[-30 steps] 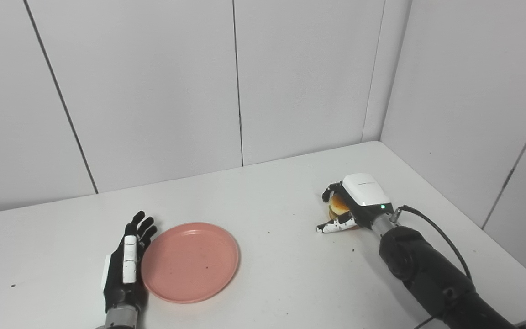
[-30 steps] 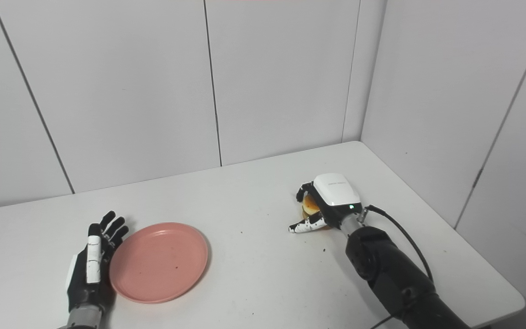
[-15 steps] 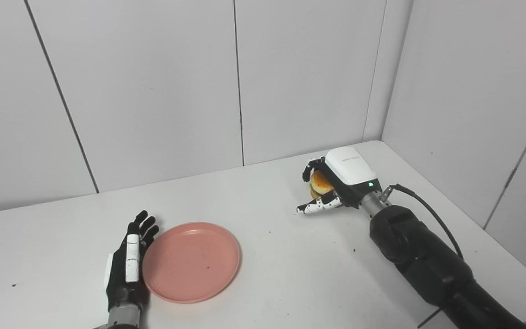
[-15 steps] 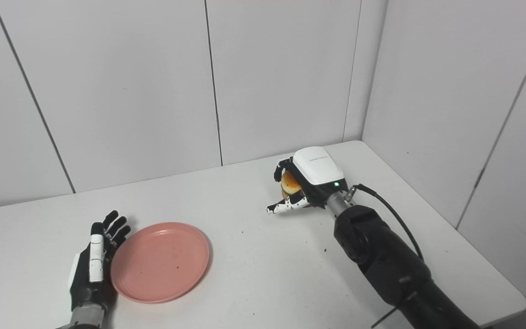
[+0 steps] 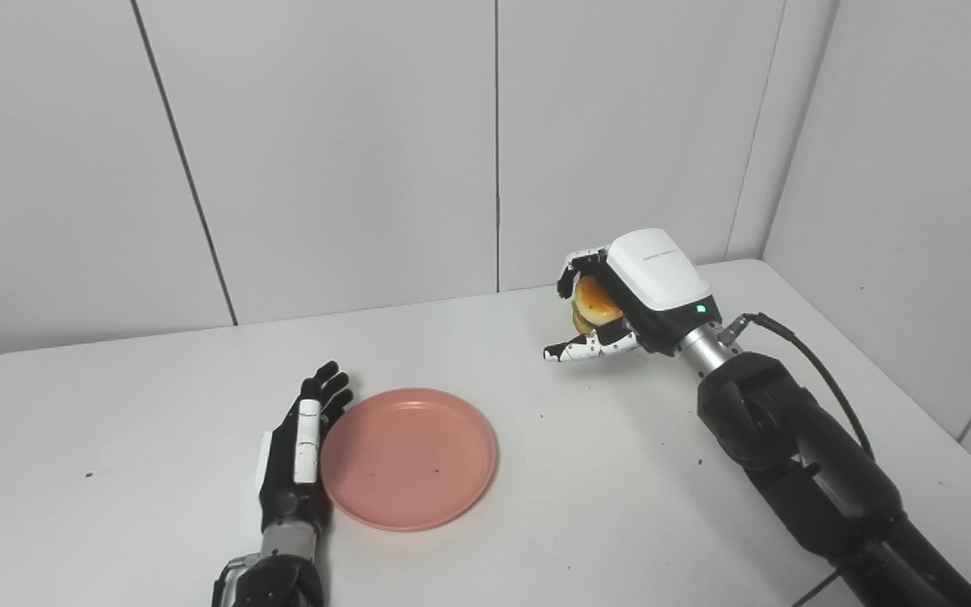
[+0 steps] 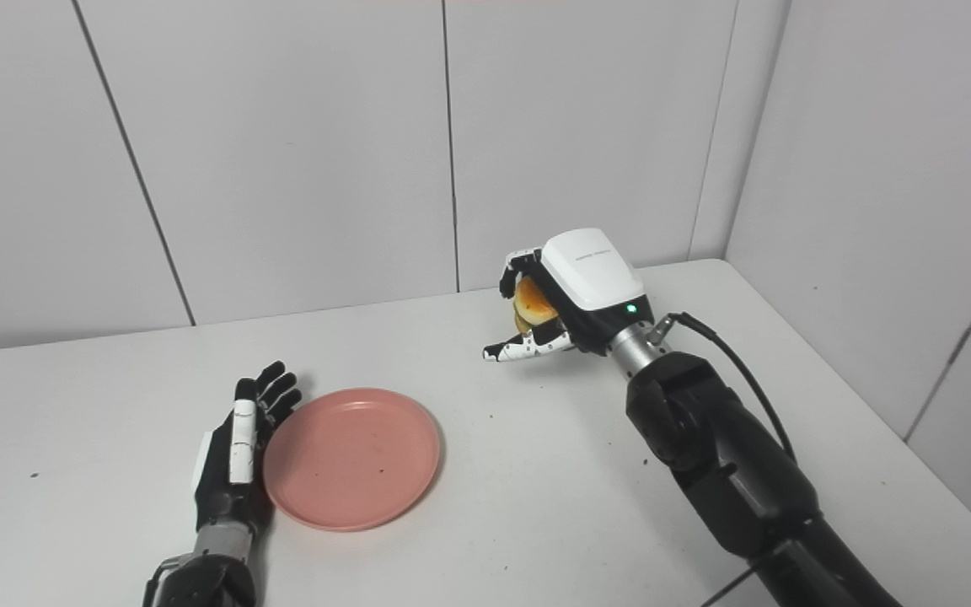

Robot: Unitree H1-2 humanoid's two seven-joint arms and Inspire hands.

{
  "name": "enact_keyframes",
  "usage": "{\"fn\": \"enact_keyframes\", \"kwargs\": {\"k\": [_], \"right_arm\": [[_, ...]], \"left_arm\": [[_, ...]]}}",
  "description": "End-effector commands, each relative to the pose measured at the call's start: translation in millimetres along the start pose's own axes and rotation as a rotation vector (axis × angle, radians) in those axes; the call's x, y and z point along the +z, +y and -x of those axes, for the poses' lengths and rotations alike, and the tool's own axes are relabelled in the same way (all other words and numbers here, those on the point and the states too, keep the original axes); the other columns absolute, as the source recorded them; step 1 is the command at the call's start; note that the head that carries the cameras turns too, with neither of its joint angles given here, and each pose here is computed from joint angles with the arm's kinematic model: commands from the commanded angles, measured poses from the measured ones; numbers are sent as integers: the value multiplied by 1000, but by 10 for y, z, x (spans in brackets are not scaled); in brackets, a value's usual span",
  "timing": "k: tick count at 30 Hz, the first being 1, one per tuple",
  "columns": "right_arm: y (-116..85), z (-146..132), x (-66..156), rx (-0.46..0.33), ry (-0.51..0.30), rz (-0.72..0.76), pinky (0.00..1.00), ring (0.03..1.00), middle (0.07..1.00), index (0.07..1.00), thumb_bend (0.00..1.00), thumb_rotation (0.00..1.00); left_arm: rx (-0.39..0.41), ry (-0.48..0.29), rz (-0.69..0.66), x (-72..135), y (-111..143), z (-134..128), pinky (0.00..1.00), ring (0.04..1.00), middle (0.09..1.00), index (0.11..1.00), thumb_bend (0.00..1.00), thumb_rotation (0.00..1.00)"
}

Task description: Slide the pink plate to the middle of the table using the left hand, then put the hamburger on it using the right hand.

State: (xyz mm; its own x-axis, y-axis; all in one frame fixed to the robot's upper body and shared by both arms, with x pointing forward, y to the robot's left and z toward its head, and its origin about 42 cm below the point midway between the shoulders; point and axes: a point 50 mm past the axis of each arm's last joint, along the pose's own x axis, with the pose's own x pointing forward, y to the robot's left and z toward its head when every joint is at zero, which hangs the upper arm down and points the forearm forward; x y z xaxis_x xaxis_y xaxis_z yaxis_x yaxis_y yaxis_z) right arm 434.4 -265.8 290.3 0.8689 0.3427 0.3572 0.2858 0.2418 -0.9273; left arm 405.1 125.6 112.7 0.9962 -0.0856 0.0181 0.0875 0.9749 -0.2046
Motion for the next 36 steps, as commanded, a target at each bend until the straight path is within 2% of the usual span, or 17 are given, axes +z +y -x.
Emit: {"fn": "enact_keyframes", "kwargs": {"k": [1, 9, 14, 21, 28, 36], "right_arm": [[-238, -193, 213, -83, -97, -9, 294, 355, 419, 452, 681, 432], [-121, -323, 582, -64, -166, -69, 288, 351, 426, 452, 699, 372], [-25, -381, 728, -33, -184, -69, 301, 364, 433, 465, 698, 453], [121, -486, 876, -9, -225, -120, 278, 342, 421, 454, 707, 440], [231, -590, 970, 15, -242, -149, 346, 369, 424, 460, 696, 452], [357, -687, 1099, 29, -246, -177, 311, 378, 439, 464, 695, 498]], "left_arm": [[8, 56, 5, -97, -55, 19, 836, 851, 846, 802, 829, 932], [6, 54, 16, -103, -165, 33, 889, 853, 845, 773, 836, 915], [8, 59, -5, -149, -212, 37, 901, 855, 840, 779, 841, 928], [15, 58, 11, -177, -248, 35, 907, 863, 846, 775, 845, 913], [23, 64, -5, -194, -284, 38, 886, 855, 849, 776, 832, 929], [33, 74, 9, -222, -357, 27, 903, 853, 843, 785, 836, 924]]}}
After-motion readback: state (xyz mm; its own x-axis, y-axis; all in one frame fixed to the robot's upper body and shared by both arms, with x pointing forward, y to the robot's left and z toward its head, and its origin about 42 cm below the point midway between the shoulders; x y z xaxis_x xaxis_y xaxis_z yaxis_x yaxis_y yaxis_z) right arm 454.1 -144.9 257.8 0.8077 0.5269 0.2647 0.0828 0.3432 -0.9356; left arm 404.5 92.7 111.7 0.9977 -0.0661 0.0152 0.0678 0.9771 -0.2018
